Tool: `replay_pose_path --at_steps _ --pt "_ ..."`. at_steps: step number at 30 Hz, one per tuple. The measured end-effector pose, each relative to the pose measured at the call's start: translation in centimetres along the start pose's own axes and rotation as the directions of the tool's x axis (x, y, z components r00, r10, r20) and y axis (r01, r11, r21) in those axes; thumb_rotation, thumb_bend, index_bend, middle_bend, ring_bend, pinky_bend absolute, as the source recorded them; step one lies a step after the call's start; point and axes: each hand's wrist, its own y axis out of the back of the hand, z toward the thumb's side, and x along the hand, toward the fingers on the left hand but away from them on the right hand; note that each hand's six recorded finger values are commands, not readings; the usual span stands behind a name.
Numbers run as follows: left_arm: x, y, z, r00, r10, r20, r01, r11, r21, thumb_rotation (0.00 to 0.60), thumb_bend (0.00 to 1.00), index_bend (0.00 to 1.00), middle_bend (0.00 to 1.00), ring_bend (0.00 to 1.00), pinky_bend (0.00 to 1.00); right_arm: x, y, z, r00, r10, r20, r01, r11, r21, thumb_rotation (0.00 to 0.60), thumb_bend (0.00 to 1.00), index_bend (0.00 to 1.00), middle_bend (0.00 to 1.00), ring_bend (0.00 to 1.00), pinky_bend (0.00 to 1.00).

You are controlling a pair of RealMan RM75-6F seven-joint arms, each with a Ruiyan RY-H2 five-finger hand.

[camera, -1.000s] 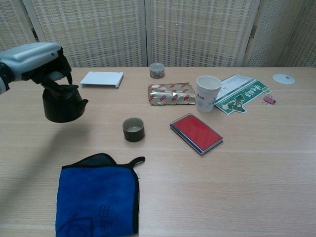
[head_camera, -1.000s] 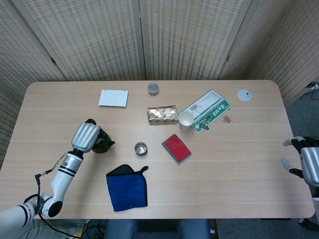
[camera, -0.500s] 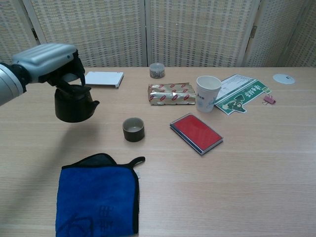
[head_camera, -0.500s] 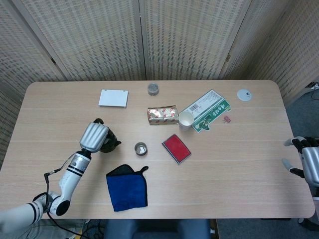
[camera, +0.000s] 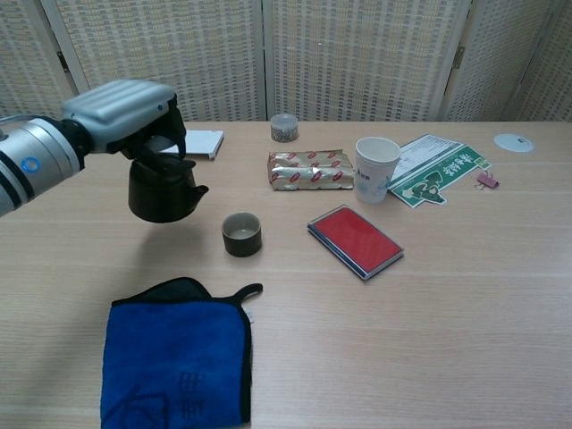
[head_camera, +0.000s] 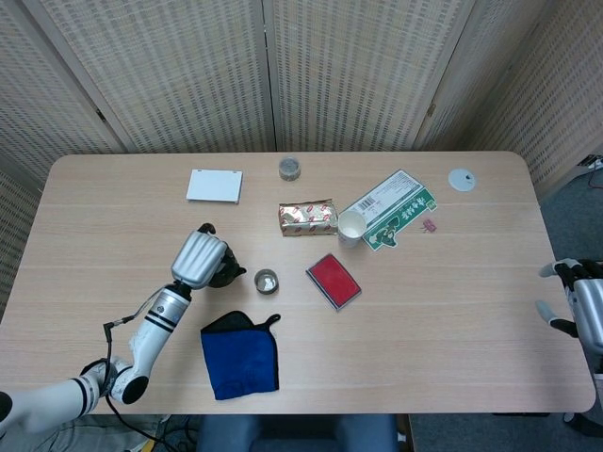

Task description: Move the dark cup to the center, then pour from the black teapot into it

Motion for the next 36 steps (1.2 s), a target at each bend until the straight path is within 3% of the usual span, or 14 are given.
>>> replay_pose_path --at_steps 13,25,36 --pt "1.0 -0.7 1.7 0.999 0.006 0.035 -0.008 0.999 0.051 0.529 0.36 1.00 1.00 0.97 0.32 0.1 0.1 -0.1 1.000 0.000 0.003 0.000 1.000 0.002 0.600 0.19 0.44 0.40 0.32 0.37" --pt "1.3 -1.1 2.6 0.998 0.018 0.060 -0.023 0.996 0.086 0.586 0.36 1.00 1.00 0.97 0.32 0.1 0.1 -0.3 1.000 0.000 0.010 0.000 1.000 0.002 0.600 0.19 0.44 0.40 0.32 0.37" --pt "1.3 -1.3 3.6 0.995 0.035 0.090 -0.047 0.990 0.135 0.593 0.36 1.00 1.00 0.97 0.32 0.0 0.0 -0.4 1.000 0.000 0.013 0.000 1.000 0.002 0.600 0.19 0.44 0.40 0.32 0.37"
